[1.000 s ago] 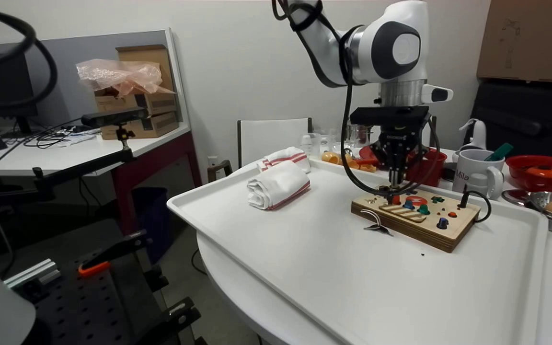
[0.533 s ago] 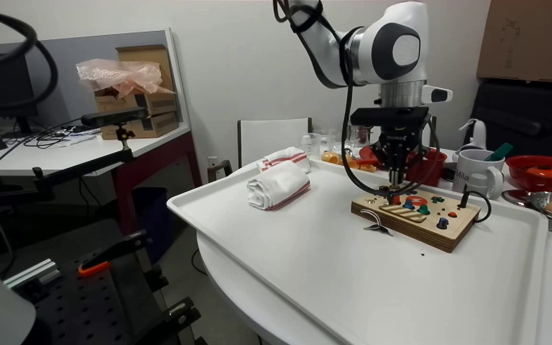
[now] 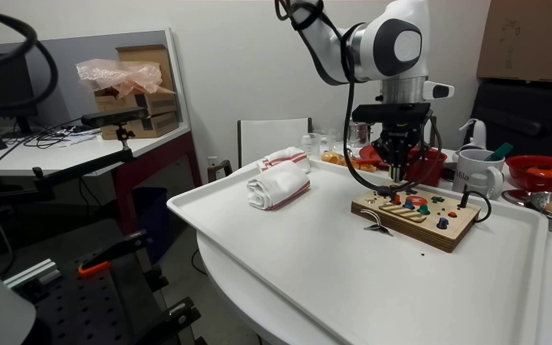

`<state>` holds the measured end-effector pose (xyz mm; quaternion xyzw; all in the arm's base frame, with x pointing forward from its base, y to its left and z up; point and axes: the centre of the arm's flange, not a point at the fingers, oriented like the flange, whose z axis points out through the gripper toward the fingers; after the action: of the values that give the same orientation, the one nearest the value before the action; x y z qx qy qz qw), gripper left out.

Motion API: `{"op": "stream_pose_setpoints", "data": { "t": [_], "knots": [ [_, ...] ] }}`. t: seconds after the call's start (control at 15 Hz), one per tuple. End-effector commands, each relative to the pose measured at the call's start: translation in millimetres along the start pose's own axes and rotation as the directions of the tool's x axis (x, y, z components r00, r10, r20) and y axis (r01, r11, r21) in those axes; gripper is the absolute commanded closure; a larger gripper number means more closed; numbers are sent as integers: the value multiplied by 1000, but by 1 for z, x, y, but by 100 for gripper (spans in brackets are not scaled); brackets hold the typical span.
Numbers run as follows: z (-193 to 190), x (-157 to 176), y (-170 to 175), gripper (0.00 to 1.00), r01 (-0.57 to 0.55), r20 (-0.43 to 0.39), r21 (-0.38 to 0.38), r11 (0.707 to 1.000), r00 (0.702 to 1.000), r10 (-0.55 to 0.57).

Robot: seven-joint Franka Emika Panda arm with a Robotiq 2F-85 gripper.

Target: Switch on the switch on the board

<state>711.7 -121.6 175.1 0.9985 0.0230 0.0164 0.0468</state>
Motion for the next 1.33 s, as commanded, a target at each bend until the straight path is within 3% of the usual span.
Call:
{"op": "stream_pose_setpoints", "data": {
  "t": [0.0, 0.67, 1.27],
  "knots": [
    [-6, 1, -4, 100, 2, 26, -15, 1000, 1000, -2],
    [11, -6, -8, 100, 15, 104, -23, 1000, 995, -12],
    [19, -5, -11, 100, 23, 84, -22, 1000, 996, -21]
  ]
}}
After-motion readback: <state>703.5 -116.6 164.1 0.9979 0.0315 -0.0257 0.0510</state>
